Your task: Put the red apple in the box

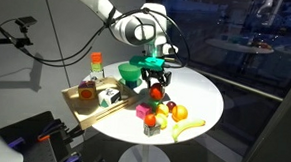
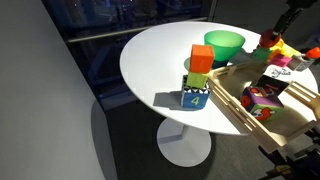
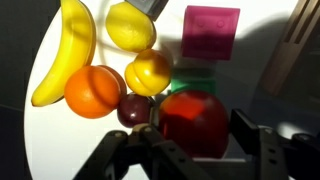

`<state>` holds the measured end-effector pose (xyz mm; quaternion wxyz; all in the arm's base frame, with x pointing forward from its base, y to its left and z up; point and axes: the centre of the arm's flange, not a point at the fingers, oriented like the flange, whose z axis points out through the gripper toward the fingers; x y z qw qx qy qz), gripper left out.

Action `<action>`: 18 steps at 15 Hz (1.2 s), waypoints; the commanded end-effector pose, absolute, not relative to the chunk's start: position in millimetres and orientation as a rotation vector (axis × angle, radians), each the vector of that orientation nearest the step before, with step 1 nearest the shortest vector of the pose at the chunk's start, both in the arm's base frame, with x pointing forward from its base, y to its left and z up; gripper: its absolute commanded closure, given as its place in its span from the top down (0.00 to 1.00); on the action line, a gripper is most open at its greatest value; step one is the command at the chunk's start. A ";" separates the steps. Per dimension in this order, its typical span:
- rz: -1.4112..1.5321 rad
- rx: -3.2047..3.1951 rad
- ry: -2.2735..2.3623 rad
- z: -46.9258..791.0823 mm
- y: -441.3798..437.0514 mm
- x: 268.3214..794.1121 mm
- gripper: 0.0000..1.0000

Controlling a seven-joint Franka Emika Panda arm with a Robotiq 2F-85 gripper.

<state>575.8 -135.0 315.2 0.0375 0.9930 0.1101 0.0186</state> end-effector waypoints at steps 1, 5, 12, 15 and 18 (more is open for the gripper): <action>0.060 3.058 0.358 335.1 -132.0 561.2 0.47; 0.065 3.065 0.406 345.9 -115.7 544.6 0.47; 0.044 3.059 0.506 346.5 -75.7 516.0 0.47; 0.014 3.053 0.550 336.7 -60.9 504.4 0.47; -0.022 3.055 0.599 327.1 -45.8 492.0 0.47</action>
